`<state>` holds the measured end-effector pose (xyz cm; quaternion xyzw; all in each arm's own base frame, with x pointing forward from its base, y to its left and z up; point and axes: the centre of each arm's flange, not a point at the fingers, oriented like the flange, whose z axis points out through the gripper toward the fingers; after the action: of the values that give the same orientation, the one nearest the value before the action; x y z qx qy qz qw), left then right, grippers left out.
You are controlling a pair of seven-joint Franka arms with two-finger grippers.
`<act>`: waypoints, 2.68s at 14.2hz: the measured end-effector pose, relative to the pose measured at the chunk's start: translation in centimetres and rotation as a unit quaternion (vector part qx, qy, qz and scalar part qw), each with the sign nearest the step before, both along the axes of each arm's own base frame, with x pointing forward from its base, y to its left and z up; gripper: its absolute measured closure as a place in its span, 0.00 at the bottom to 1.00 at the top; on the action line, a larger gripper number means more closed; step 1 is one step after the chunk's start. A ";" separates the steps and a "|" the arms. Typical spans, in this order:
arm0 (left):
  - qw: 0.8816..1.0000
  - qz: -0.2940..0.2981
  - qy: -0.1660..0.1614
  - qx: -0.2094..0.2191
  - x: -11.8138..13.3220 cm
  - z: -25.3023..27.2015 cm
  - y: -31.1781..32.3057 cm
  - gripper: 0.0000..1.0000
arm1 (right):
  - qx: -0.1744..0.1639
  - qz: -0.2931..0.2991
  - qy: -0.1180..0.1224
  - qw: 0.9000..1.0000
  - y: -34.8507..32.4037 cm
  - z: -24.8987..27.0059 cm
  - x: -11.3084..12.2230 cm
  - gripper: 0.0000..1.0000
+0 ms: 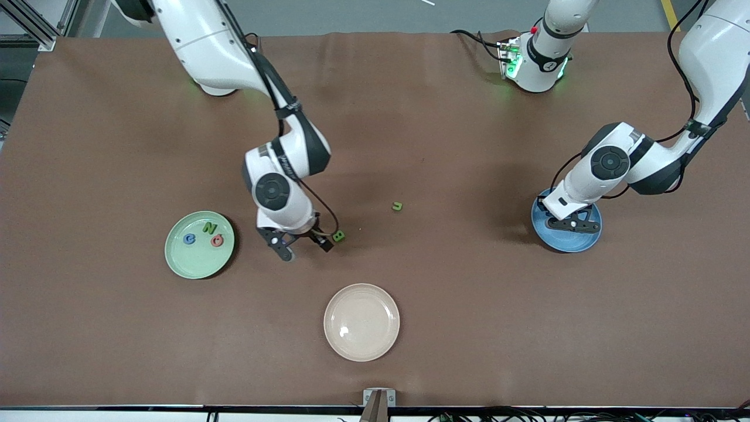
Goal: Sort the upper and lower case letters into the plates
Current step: 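Grasp the green B with the right gripper while the left gripper withdraws, then lift the B with the right gripper while the left gripper reaches the green c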
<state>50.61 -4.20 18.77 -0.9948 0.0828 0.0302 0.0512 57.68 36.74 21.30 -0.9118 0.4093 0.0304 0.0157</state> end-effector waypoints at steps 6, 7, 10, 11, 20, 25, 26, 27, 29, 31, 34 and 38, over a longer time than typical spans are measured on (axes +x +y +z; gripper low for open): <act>1.000 0.001 -0.002 -0.002 0.1 -0.1 0.1 0.61 | -0.002 -0.018 -0.009 1.000 2.9 -2.6 0.1 0.27; 1.000 -0.002 -0.006 -0.004 0.3 0.3 -0.2 0.50 | -0.003 -0.018 -0.009 1.000 2.9 -2.7 0.1 0.36; 0.999 -0.007 -0.028 -0.025 0.8 3.2 -4.0 0.22 | -0.002 -0.017 -0.009 1.000 3.2 -2.6 0.0 0.41; 0.999 -0.001 -0.030 -0.035 0.7 4.3 -5.8 0.12 | -0.002 -0.018 -0.009 1.000 3.4 -2.6 -0.2 0.45; 0.998 -0.005 -0.004 -0.059 -4.7 5.2 -31.4 0.00 | -0.003 -0.017 -0.009 1.000 4.2 -2.7 -0.7 0.73; 0.998 -0.015 0.008 -0.061 -6.4 3.7 -39.8 0.00 | -0.008 -0.023 -0.012 1.000 3.2 -2.6 0.0 0.73; 0.998 -0.014 0.009 -0.062 -6.3 3.4 -40.7 0.00 | -0.012 -0.021 -0.013 1.000 2.8 -2.5 0.4 0.73; 0.998 -0.012 0.010 -0.063 -6.1 3.0 -41.4 0.00 | -0.016 -0.014 -0.011 1.000 2.0 -2.3 0.9 0.73; 0.998 -0.011 0.011 -0.061 -5.7 1.9 -42.3 0.02 | -0.023 0.010 0.002 1.000 -0.8 -1.2 2.5 0.73; 0.998 -0.006 0.012 -0.060 -5.1 0.8 -42.7 0.03 | -0.021 0.037 0.014 0.999 -5.0 1.0 4.6 0.73; 0.998 0.002 0.016 -0.068 -4.1 0.1 -43.2 0.11 | -0.008 0.086 0.016 0.996 -13.8 4.4 7.1 0.73; 0.997 0.003 0.021 -0.068 -4.0 -0.7 -43.2 0.28 | 0.008 0.144 0.026 0.989 -24.4 5.2 7.1 0.73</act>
<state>46.59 -47.41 18.04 -0.9954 0.0823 0.0461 -0.0185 64.78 12.35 26.48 -0.9599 0.2737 0.0597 0.0075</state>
